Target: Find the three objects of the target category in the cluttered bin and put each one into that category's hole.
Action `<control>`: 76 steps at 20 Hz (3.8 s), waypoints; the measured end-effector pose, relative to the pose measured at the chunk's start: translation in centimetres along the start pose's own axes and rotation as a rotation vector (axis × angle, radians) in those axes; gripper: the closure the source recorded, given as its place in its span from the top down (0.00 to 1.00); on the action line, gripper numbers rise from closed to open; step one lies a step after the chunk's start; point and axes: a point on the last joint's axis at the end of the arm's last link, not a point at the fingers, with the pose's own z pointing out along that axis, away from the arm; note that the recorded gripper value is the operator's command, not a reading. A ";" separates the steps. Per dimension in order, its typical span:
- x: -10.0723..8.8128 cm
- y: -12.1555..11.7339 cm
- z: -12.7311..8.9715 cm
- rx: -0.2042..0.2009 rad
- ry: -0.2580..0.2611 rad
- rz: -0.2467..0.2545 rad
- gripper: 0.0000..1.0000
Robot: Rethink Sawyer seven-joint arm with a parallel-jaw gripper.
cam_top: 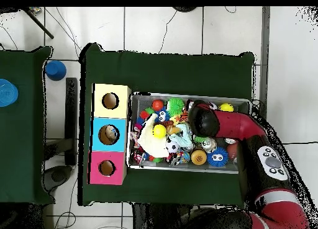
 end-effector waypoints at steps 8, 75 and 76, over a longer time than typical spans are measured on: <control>0.0 0.2 0.1 0.017 0.000 -0.016 0.00; 1.4 0.9 2.2 0.018 0.068 -0.017 1.00; 1.4 0.9 2.2 0.019 0.074 -0.017 1.00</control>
